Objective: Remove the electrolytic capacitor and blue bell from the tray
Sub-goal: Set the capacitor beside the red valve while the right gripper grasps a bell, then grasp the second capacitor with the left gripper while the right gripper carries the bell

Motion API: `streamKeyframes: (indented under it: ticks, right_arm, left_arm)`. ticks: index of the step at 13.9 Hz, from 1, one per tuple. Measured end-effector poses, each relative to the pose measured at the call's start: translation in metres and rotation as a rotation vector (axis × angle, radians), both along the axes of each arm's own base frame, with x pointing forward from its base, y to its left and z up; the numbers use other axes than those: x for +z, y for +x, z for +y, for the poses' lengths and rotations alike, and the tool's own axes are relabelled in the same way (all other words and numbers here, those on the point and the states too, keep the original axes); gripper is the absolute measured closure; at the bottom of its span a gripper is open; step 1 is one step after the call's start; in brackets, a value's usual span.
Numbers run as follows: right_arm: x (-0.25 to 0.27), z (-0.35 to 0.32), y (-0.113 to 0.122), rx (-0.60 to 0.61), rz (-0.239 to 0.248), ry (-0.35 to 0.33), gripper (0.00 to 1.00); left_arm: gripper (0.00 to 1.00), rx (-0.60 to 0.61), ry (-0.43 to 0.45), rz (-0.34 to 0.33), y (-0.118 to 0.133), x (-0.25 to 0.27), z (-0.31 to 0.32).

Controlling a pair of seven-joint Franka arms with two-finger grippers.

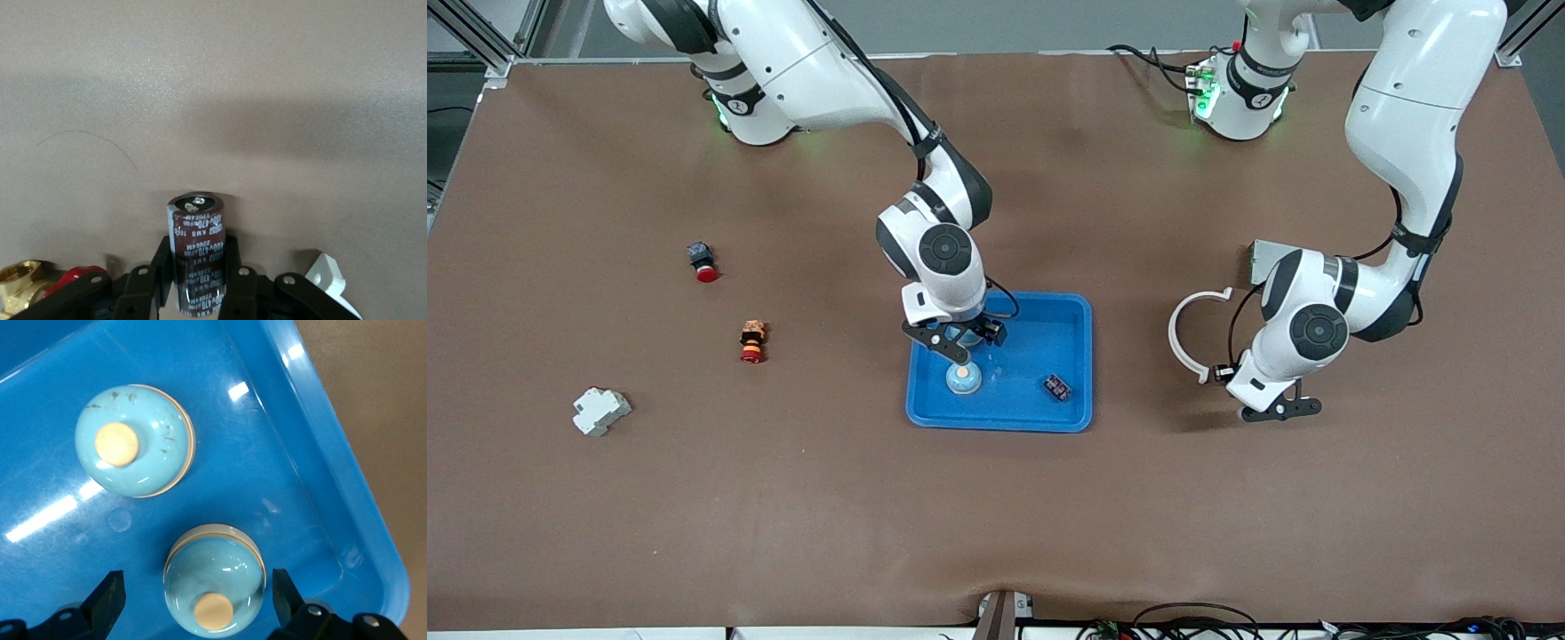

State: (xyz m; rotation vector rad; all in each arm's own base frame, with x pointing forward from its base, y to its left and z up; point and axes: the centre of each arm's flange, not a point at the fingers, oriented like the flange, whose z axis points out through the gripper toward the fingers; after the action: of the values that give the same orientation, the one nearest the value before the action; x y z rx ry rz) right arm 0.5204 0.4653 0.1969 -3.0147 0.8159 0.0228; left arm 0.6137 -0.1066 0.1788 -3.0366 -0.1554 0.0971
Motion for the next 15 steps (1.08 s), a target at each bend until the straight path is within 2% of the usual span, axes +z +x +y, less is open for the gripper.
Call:
streamKeyframes:
  ticks: [1,4,7,11,15]
  right_arm:
    - [0.0,0.0,0.0,0.006,-0.005,-0.005,0.04]
    - [0.001,0.0,0.0,0.017,-0.013,-0.012,0.36]
    - [0.002,0.001,0.001,0.018,-0.015,-0.01,0.37]
    - [0.01,0.005,0.005,0.018,-0.027,0.0,0.37]
    - [0.034,0.004,0.017,0.022,-0.007,-0.028,0.37]
  left_arm:
    - [0.6,0.001,0.0,-0.001,0.0,0.0,0.0]
    - [0.31,0.03,-0.024,-0.007,0.005,0.011,-0.006]
    - [0.01,0.151,-0.095,0.033,0.021,0.064,-0.032]
    - [0.0,0.397,-0.149,-0.01,0.04,0.143,-0.102]
    - [0.0,0.619,-0.195,-0.012,0.037,0.146,-0.186]
